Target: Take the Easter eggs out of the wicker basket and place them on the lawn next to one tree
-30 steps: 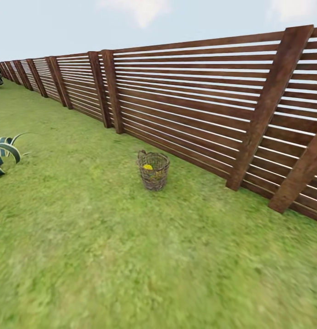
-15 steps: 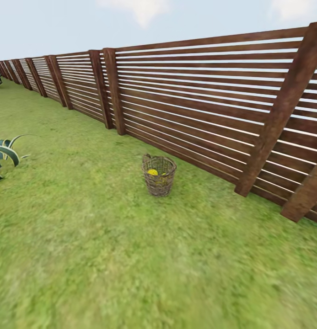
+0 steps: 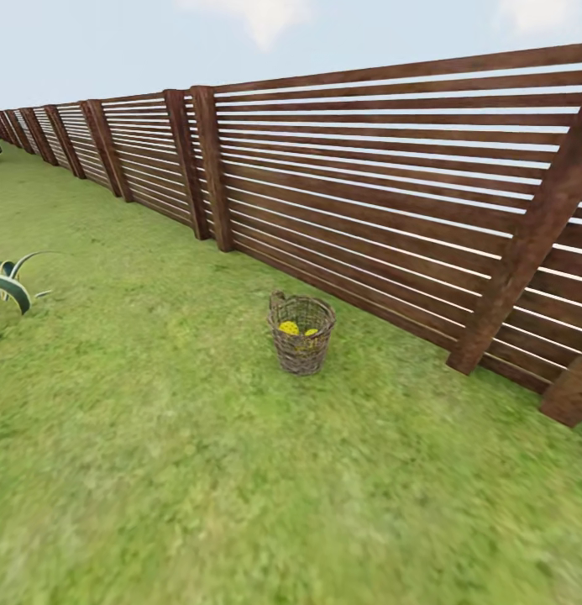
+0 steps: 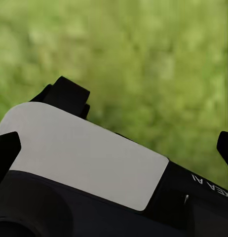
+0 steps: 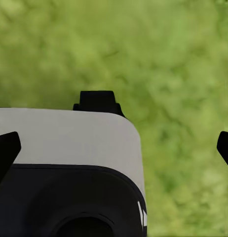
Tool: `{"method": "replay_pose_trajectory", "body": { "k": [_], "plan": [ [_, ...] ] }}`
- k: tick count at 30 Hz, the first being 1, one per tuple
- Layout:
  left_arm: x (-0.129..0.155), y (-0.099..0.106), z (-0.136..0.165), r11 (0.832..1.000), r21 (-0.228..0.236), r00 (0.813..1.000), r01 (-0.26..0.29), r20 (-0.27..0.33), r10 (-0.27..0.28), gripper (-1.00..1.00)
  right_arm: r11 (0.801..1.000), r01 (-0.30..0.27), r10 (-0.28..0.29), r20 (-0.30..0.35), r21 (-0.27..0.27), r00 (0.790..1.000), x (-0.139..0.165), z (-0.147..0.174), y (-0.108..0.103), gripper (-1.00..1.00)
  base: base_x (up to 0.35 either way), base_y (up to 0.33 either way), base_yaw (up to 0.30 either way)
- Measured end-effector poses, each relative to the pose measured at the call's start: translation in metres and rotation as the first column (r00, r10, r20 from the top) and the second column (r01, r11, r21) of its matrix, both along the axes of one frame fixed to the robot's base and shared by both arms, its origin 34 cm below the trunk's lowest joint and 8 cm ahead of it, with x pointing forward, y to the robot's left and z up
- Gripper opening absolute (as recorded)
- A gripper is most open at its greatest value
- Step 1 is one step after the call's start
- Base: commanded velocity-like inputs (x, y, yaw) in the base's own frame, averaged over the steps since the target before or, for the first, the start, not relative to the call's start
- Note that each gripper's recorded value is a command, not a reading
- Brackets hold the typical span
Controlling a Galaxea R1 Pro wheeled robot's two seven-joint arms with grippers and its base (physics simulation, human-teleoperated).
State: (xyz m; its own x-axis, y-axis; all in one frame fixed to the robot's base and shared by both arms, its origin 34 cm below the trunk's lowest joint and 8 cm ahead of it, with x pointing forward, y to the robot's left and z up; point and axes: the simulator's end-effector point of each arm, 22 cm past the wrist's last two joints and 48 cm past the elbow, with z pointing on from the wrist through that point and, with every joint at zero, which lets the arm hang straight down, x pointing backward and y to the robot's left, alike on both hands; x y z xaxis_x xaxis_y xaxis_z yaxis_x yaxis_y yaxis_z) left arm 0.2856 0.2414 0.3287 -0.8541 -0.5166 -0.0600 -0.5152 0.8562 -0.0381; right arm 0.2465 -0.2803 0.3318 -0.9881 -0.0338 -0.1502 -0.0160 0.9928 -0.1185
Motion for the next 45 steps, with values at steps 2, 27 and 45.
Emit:
{"method": "replay_pose_trajectory", "body": {
  "k": [2,27,45],
  "plan": [
    [0.0000,0.0000,0.0000,1.000,0.000,1.000,0.000,0.000,0.000,1.00,1.000,0.000,0.000,0.000,0.000,1.000,-0.0001,0.0000,0.0000,1.00,0.308,0.121,0.000],
    [0.0001,0.0002,0.0000,1.000,0.000,1.000,0.000,0.000,0.000,1.00,1.000,0.000,0.000,0.000,-0.002,1.000,0.0001,0.0001,-0.0021,1.00,0.308,0.163,-0.204],
    [-0.0053,0.0000,-0.0018,1.000,0.000,1.000,0.000,-0.013,0.000,1.00,1.000,0.000,0.000,-0.012,-0.002,1.000,-0.0046,-0.0013,-0.0013,1.00,0.308,0.193,-0.081]
  ]
}}
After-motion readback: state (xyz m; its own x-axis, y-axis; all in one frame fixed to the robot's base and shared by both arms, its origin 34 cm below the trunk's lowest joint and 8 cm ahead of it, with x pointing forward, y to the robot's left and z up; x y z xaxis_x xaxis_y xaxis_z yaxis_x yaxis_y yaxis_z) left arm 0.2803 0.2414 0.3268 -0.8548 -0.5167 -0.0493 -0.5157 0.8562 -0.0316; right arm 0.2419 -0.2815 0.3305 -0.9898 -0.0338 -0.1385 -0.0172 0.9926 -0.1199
